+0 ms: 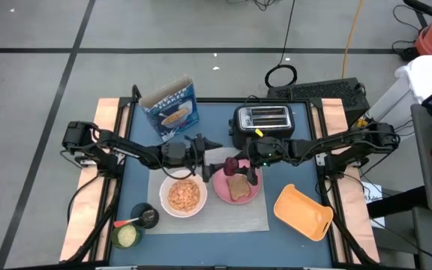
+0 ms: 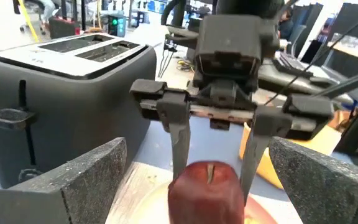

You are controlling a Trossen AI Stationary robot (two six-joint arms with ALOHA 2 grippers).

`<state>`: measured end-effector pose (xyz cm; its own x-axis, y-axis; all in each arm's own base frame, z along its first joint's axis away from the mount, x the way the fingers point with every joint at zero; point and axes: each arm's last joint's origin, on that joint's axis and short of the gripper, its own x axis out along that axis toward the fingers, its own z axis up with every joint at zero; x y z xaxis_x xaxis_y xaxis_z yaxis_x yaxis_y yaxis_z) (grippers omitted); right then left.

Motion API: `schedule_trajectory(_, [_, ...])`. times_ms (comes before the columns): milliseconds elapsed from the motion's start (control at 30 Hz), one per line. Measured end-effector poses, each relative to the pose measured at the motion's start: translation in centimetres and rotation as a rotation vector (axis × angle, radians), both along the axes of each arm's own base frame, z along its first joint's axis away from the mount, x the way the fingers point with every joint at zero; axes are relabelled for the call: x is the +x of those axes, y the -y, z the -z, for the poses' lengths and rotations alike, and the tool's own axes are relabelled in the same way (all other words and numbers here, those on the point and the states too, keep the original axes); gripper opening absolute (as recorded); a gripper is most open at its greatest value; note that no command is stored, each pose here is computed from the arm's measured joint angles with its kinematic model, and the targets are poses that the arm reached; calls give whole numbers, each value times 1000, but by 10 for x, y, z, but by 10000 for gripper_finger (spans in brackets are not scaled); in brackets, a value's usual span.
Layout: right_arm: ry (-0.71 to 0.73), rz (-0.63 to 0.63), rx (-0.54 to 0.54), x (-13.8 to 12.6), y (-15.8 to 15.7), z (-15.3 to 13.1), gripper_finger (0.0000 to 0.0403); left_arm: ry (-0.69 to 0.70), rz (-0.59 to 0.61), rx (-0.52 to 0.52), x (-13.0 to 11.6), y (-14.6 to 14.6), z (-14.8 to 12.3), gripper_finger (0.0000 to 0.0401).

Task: Arrange a breakfast setting
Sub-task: Put the apple on the mat

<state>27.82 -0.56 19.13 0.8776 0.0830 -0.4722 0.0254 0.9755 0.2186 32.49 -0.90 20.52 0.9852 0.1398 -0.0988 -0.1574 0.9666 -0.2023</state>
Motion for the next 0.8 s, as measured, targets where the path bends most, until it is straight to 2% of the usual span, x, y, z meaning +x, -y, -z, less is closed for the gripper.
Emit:
schedule_trajectory(100, [-8,-18,-34,-1,0,1,225,-28,2,-7,6,1,-6,399])
schedule_trajectory(400, [-81,-39,-71,-4,0,7,225,-265,63,50,25,3,-19,399])
schedule_trajectory(500, [-103,-42,-74,-6,0,9,225,-278,72,80,26,3,-21,399])
schedule_trajectory(667, [-104,-67,-115,-6,0,9,223,-287,99,74,25,3,-19,399])
schedule_trajectory(800, [-99,-74,-128,-6,0,9,225,-332,108,72,27,4,-8,399])
